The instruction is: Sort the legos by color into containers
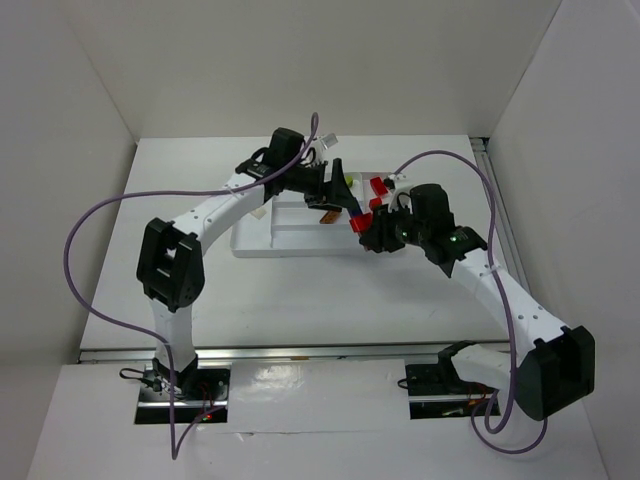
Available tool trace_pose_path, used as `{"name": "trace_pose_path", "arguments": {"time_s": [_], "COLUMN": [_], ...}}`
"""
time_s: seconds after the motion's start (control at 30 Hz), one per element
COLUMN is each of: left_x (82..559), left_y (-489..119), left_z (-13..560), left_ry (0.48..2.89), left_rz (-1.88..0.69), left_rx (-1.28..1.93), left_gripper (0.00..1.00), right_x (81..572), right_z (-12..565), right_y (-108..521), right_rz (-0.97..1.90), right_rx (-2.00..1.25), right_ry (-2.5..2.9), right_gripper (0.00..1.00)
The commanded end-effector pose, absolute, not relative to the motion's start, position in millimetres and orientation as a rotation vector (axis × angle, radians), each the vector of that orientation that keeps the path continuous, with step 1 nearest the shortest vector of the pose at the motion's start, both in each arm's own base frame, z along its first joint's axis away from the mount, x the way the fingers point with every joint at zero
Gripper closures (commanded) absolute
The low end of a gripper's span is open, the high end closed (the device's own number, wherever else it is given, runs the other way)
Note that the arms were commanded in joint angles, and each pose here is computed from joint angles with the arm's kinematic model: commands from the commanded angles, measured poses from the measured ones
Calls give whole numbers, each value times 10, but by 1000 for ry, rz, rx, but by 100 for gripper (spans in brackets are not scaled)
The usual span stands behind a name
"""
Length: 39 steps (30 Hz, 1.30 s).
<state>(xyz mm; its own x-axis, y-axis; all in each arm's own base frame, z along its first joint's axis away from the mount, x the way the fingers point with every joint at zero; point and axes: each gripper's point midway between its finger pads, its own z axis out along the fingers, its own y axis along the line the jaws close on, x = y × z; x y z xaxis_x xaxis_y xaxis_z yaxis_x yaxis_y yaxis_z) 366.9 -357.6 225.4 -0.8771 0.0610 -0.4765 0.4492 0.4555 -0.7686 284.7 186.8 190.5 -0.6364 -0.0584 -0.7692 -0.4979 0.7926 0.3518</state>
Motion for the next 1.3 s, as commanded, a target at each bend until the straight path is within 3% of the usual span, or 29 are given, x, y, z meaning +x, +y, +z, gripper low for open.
{"name": "trace_pose_path", "arguments": {"time_s": [0.0, 0.17, 0.3, 0.4, 0.73, 0.9, 1.0, 1.13, 1.27], "left_x": [3666, 3667, 3639, 3578, 3547, 3580, 3589, 3582, 3636], "left_y": [-3658, -3690, -3716, -3759, -3822, -3847, -3852, -3847, -3801], "left_z": [2266, 2279, 2250, 2228, 2095, 2085, 2096, 2140, 2155], "left_ry": [2298, 2289, 2291, 2278, 2316, 2312, 2302, 2292, 2294], "left_rz": [-1452, -1485, -1528, -1557, -1593, -1605, -1605, -1605, -1577], "left_rx": [455, 456, 460, 492, 485, 467, 471, 476, 448], "left_gripper": [17, 21, 36, 41, 41, 65, 74, 99, 100], "right_x": [2854, 2854, 2840, 2861, 2839, 2821, 2814, 2794, 2779], "right_z": [1898, 1898, 1859, 1846, 1820, 1820, 1816, 1736, 1756], "right_y": [1865, 1865, 1859, 1868, 1909, 1935, 1949, 1923, 1900], "right_rz": [676, 675, 675, 675, 689, 694, 689, 677, 668], "right_rx": [-426, -426, -425, -425, -441, -451, -456, -450, -445], "right_ry": [2172, 2172, 2181, 2181, 2189, 2189, 2188, 2208, 2198], "right_gripper": [95, 97, 97, 97, 97, 98, 98, 99, 100]}}
